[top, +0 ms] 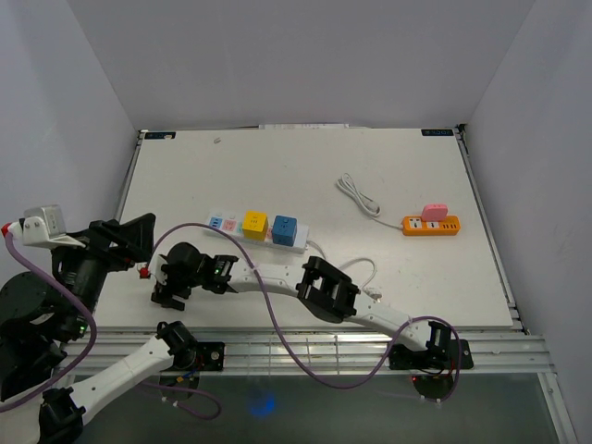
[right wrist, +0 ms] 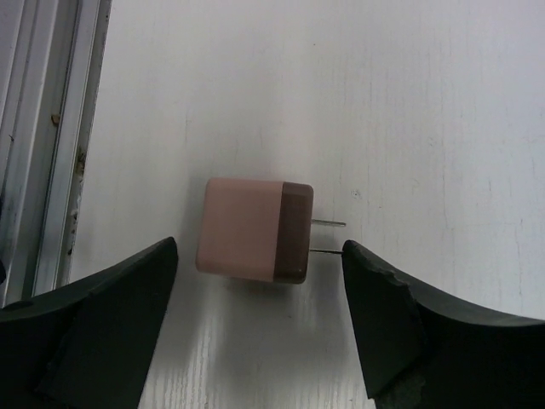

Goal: Insert the plug

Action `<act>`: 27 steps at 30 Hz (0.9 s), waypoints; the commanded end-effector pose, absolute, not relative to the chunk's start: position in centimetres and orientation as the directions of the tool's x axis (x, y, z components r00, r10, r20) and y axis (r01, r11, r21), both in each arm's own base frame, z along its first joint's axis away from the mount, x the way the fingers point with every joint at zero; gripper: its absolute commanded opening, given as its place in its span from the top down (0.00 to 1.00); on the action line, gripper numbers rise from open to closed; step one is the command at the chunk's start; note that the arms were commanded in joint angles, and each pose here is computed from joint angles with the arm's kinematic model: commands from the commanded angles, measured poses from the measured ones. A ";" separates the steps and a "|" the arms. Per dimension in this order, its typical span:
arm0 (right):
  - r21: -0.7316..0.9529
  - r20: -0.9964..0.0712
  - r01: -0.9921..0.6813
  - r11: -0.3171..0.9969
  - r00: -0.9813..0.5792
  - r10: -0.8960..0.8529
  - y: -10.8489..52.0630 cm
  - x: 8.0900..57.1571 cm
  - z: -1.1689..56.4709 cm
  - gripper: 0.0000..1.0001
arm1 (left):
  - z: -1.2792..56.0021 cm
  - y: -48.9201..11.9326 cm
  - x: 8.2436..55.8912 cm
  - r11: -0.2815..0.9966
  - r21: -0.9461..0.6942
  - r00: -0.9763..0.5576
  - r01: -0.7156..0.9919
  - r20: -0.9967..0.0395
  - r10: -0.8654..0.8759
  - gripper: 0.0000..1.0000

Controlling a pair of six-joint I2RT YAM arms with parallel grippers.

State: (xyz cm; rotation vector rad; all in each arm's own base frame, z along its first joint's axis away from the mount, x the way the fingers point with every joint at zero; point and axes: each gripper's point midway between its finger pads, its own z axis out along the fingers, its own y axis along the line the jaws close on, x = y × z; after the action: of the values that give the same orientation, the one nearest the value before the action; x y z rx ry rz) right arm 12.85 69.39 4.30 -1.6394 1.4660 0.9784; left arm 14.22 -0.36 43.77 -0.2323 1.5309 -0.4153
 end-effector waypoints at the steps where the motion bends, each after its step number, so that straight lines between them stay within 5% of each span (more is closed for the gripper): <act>1: -0.069 -0.906 -0.994 -0.090 0.100 -0.410 70.4 12.7 5.4 0.21 | 43.5 -0.2 14.3 0.915 -0.390 -0.018 0.103 -0.921 -0.390 0.02; 3: -0.077 -0.909 -0.993 -0.093 0.109 -0.403 70.5 12.6 5.5 0.30 | 43.5 -0.1 14.2 0.914 -0.392 -0.016 0.103 -0.920 -0.392 0.02; 4: -0.079 -0.907 -0.993 -0.091 0.109 -0.407 70.2 12.6 5.3 0.49 | 43.4 -0.1 14.2 0.914 -0.392 -0.017 0.106 -0.920 -0.392 0.02; 10: -0.116 -0.919 -0.989 -0.091 0.142 -0.367 70.0 12.6 6.7 0.84 | 43.4 -0.1 14.2 0.914 -0.391 -0.019 0.105 -0.920 -0.392 0.02; 15: -0.130 -0.916 -0.987 -0.093 0.156 -0.371 68.5 12.5 7.0 0.84 | 42.8 -0.6 14.6 0.919 -0.383 -0.043 0.098 -0.924 -0.380 0.02; 21: -0.086 -0.936 -0.992 -0.095 0.113 -0.333 67.7 13.8 9.2 0.56 | 43.0 0.3 14.2 0.918 -0.390 -0.039 0.072 -0.921 -0.389 0.02; 27: -0.055 -0.961 -0.998 0.006 0.051 -0.273 65.0 15.9 13.0 0.54 | 40.6 -1.1 15.8 0.934 -0.358 -0.131 -0.003 -0.925 -0.356 0.02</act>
State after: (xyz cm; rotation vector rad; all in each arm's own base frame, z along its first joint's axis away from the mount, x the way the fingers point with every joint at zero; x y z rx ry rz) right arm 14.09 65.60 4.40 -1.6108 1.4614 0.9545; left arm 14.51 -0.05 42.26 -0.2613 1.5973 -0.3758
